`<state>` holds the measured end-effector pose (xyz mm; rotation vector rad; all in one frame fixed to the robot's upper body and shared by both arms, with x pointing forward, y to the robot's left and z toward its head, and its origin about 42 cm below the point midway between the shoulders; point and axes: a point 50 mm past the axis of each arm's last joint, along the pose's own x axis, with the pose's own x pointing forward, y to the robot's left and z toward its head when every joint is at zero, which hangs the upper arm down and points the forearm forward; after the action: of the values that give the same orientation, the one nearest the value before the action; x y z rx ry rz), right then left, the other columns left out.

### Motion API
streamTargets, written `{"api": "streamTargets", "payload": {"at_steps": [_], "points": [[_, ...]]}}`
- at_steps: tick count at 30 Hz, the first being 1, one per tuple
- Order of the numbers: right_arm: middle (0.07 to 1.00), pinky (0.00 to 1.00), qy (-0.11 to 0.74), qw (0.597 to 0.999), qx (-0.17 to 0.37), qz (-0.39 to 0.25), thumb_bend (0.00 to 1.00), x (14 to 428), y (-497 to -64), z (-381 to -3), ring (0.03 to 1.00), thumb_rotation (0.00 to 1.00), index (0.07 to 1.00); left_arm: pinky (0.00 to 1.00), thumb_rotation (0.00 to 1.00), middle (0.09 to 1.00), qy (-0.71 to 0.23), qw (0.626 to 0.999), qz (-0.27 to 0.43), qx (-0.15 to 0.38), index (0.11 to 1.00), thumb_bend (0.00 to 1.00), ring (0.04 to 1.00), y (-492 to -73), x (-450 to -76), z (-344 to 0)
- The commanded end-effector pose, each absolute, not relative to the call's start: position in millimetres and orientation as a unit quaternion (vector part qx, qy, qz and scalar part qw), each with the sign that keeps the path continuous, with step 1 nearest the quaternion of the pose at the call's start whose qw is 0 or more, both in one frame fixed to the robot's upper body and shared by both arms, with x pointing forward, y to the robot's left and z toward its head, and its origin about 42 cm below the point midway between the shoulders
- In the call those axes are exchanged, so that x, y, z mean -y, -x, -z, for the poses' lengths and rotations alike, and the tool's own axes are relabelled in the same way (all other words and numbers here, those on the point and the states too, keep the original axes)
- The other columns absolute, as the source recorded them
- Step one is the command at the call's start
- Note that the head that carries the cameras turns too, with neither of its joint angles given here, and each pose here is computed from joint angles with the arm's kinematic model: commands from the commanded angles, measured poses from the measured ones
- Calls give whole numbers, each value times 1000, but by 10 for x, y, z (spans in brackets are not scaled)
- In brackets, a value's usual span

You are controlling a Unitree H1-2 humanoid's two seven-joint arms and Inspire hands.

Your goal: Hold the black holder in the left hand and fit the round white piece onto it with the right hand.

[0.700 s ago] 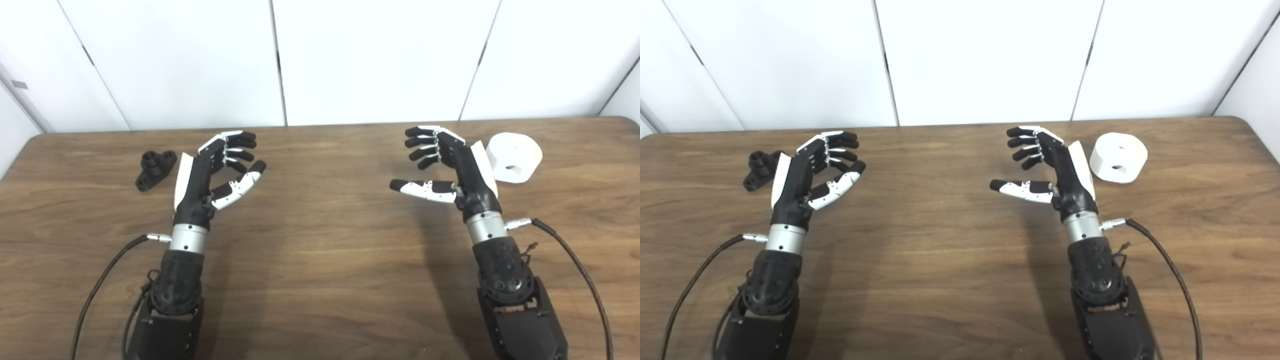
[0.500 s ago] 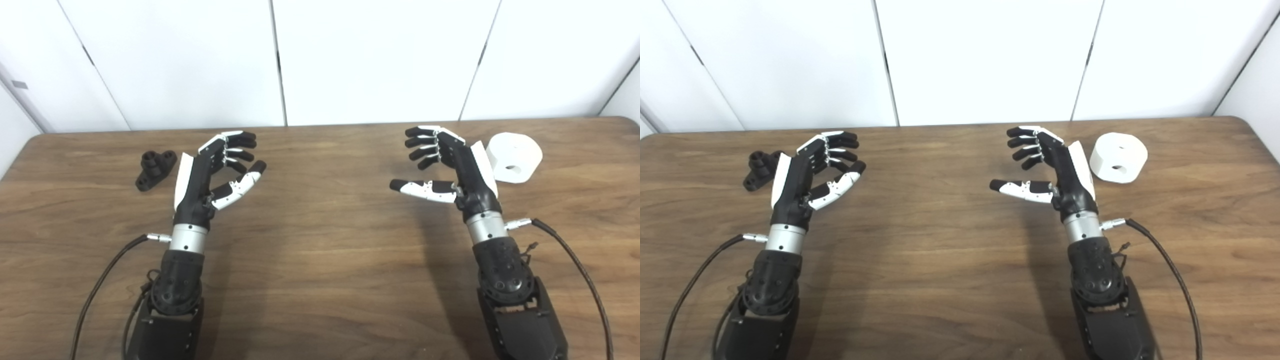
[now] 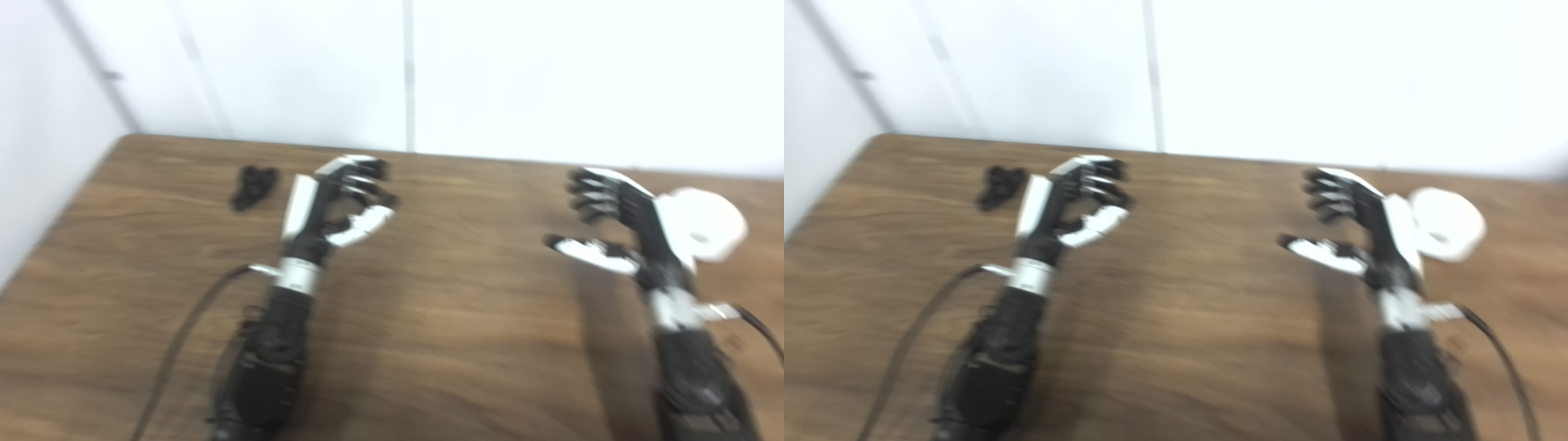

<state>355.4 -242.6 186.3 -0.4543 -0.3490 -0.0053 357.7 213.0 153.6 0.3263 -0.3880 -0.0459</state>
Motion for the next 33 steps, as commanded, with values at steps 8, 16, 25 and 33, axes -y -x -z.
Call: {"api": "streamTargets", "payload": {"at_steps": [8, 16, 25, 33], "points": [[664, 502, 211, 960, 186, 13, 637, 2498, -3553, -1976, 600, 15, 679, 469, 127, 655, -170, 959, 19, 227, 652, 549, 575, -3667, -2007, -1561], [667, 511, 202, 963, 180, 13, 651, 2527, -3531, -2010, 603, 0, 682, 484, 115, 655, -160, 962, 16, 219, 650, 564, 586, -3674, -1983, -1548], [662, 512, 199, 963, 179, 11, 653, 2574, -3513, -2021, 598, 0, 680, 473, 120, 641, -190, 955, 15, 229, 650, 660, 566, -3647, -2218, -1717], [657, 504, 206, 962, 177, 12, 653, 2643, -3510, -2023, 593, 0, 669, 454, 68, 678, -271, 934, 4, 231, 638, 658, 612, -3702, -2456, -1961]]}}
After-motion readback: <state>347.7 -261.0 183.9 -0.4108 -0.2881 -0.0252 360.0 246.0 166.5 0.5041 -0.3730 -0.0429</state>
